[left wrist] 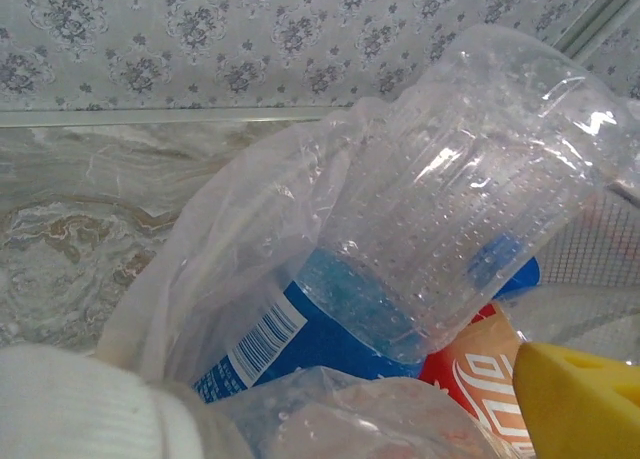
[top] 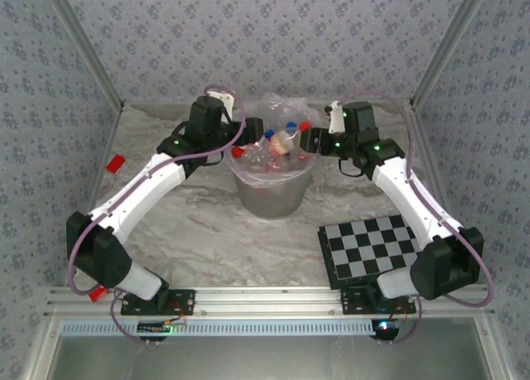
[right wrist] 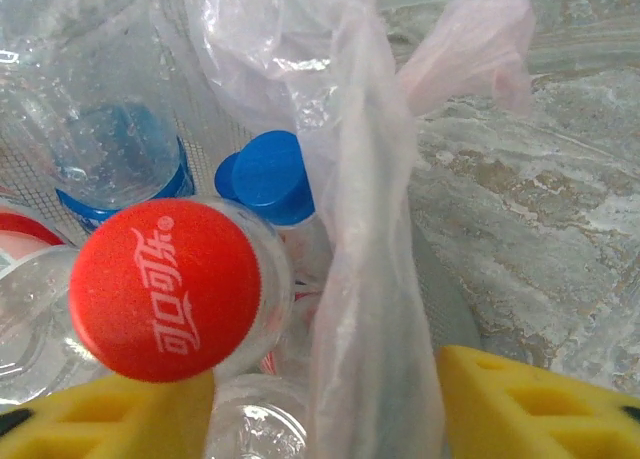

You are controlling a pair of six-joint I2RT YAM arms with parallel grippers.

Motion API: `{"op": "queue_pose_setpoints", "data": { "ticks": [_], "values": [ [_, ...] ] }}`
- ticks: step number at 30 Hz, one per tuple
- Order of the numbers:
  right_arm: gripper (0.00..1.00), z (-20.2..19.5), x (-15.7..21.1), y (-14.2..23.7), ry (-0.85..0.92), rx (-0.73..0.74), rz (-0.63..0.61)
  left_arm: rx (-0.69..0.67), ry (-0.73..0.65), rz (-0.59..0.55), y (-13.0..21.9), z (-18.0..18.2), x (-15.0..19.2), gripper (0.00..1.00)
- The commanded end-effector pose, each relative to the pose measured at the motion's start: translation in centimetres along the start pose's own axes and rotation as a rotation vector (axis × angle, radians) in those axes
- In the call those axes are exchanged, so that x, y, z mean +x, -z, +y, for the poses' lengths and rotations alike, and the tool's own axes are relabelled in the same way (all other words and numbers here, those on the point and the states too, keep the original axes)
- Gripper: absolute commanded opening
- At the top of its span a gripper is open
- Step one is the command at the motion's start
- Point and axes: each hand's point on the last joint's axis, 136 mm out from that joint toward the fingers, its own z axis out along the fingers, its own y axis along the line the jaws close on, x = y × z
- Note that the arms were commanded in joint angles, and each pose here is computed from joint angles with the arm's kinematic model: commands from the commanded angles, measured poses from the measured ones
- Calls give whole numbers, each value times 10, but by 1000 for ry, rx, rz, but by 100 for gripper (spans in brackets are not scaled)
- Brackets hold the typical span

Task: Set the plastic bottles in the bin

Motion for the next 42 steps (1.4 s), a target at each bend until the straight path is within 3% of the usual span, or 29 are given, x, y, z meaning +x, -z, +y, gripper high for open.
{"op": "queue_pose_setpoints", "data": {
  "ticks": [1, 3, 5, 6, 12, 18, 23, 28, 31, 35, 42],
  "values": [
    [72, 8, -38, 32, 33, 6, -103, 25, -47, -51, 27, -15, -23, 96],
    [81, -1, -48, 56, 50, 48, -140, 18, -81, -69, 39, -16, -34, 99],
    [97, -16, -53, 81, 59, 104, -177, 17, -114, -101, 54, -20, -47, 99],
    [100, -24, -51, 89, 63, 136, -185, 19, -125, -115, 59, -21, -52, 99],
    [100, -97, -26, 120, 21, 421, -231, -15, -169, -167, 93, -17, -68, 99],
    [100, -156, 23, 106, -14, 620, -208, -145, -158, -235, 139, 21, -71, 99],
    [100, -200, 65, 112, 4, 807, -179, -385, -99, -208, 169, 94, -30, 99],
    [100, -220, 81, 106, 42, 857, -260, -776, -47, -193, 191, 191, 29, 99],
    [100, -229, 88, 98, 37, 873, -262, -923, 47, -217, 191, 243, 69, 99],
    [100, -241, 98, 86, 37, 883, -258, -939, 151, -240, 172, 284, 111, 99],
    [100, -253, 103, 72, 55, 878, -345, -954, 90, -219, 139, 311, 144, 99]
  ]
}}
